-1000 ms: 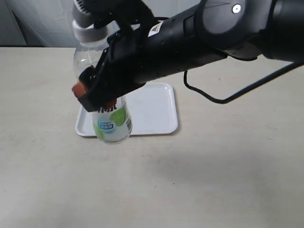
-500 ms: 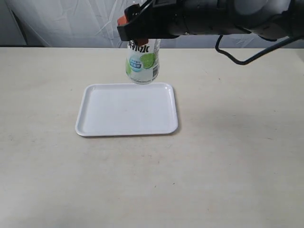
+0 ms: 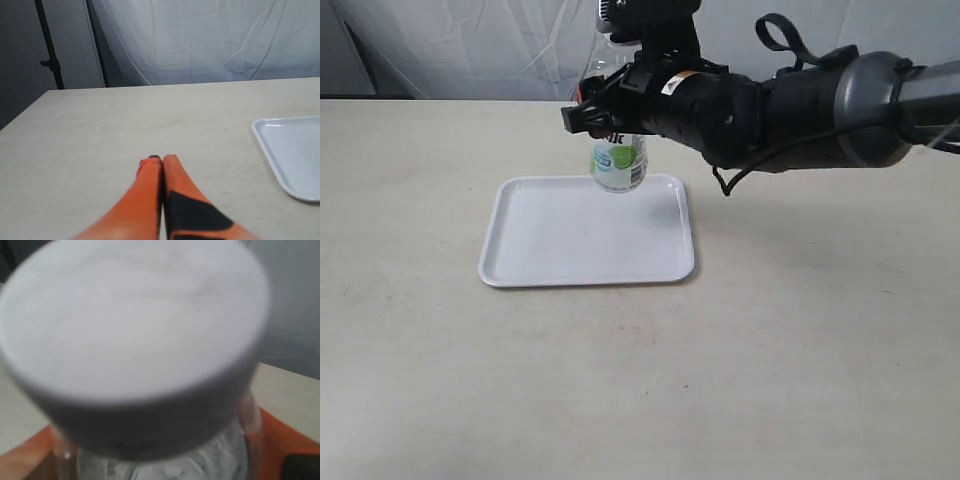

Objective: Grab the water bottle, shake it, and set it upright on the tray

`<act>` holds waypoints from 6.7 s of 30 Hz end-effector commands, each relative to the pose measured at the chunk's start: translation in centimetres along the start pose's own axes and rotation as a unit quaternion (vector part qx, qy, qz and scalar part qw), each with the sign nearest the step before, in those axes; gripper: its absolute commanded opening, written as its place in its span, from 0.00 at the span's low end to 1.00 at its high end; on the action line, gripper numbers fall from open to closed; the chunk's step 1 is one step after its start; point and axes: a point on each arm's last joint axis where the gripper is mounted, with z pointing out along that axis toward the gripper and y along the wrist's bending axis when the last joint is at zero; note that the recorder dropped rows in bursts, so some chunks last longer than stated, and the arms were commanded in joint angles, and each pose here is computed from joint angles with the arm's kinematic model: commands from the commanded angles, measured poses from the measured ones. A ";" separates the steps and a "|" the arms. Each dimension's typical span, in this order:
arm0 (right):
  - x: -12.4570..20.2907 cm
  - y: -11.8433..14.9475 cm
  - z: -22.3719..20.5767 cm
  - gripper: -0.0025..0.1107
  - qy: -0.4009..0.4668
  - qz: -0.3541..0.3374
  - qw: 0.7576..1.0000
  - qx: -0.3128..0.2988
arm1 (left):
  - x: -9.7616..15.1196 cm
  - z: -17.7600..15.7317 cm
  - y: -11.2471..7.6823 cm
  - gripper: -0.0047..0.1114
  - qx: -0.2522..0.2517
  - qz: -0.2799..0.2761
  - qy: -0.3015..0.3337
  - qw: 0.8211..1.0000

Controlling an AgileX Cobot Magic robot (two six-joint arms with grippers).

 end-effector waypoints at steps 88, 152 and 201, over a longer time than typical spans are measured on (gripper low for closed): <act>-2.7 -2.3 -26.5 0.01 -0.004 0.007 0.997 -0.071 | 0.0 0.0 0.0 0.04 -0.001 -0.004 -0.004 1.000; 14.4 -7.9 -35.5 0.01 -0.059 0.089 0.942 0.318 | 0.0 0.0 0.0 0.04 -0.001 -0.003 -0.004 1.000; 17.3 -8.3 -34.0 0.01 -0.044 0.097 0.943 0.316 | 0.0 0.0 0.0 0.04 -0.001 -0.003 -0.004 1.000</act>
